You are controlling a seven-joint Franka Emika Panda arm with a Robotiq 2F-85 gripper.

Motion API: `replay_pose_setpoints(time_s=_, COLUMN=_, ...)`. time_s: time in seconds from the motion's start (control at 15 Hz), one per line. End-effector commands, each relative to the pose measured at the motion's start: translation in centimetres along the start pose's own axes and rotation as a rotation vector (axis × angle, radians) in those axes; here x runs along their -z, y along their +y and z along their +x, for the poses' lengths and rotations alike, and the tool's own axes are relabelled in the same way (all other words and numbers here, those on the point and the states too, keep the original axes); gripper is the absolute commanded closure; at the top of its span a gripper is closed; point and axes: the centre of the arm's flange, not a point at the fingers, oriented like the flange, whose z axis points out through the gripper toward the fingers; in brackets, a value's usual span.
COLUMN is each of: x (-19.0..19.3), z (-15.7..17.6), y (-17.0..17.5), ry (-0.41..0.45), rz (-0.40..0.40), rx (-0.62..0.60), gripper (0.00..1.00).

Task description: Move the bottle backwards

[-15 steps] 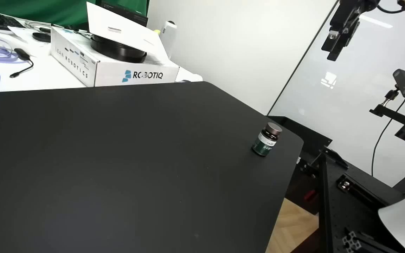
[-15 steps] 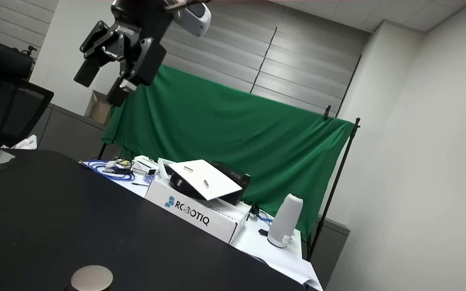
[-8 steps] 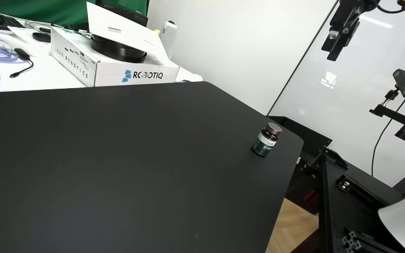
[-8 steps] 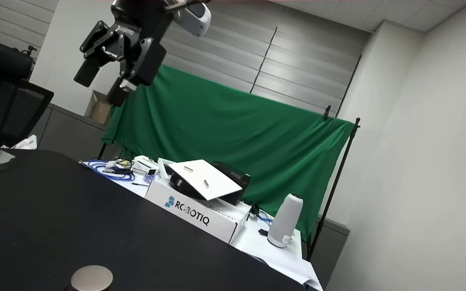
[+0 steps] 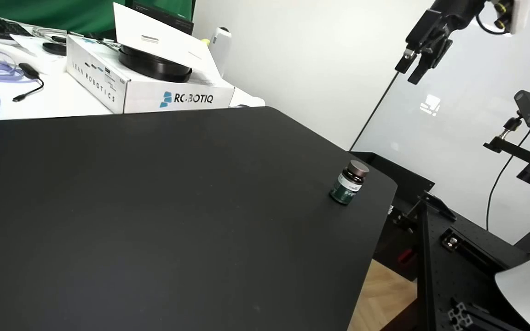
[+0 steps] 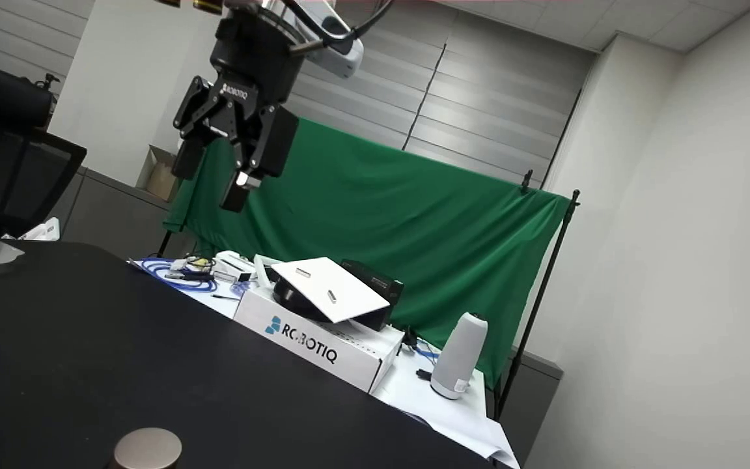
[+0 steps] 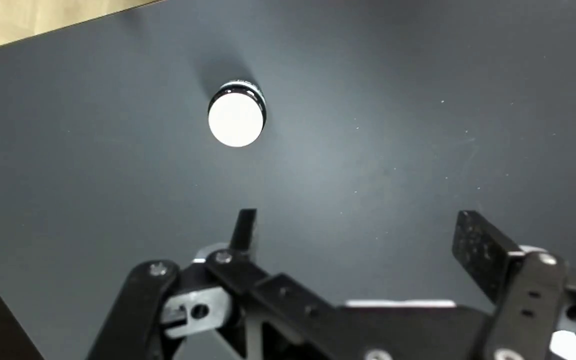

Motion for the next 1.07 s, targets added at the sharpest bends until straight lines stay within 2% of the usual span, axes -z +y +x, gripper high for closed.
replay_pose_setpoints(time_s=0.0, x=-2.8, z=1.1, y=3.3, ry=-0.005, rz=-0.021, rx=-0.074, gripper=0.00)
replay_pose_setpoints(time_s=0.27, x=-5.7, z=1.8, y=7.3, ry=-0.010, rz=-0.045, rx=-0.116, gripper=0.00)
replay_pose_setpoints(time_s=0.47, x=-7.5, z=2.3, y=9.1, ry=0.013, rz=-0.051, rx=-0.147, gripper=0.00)
replay_pose_setpoints(time_s=0.8, x=-11.2, z=2.9, y=8.9, ry=0.071, rz=-0.088, rx=-0.201, gripper=0.00)
replay_pose_setpoints(time_s=1.0, x=-13.3, z=3.3, y=7.8, ry=0.069, rz=-0.101, rx=-0.200, gripper=0.00)
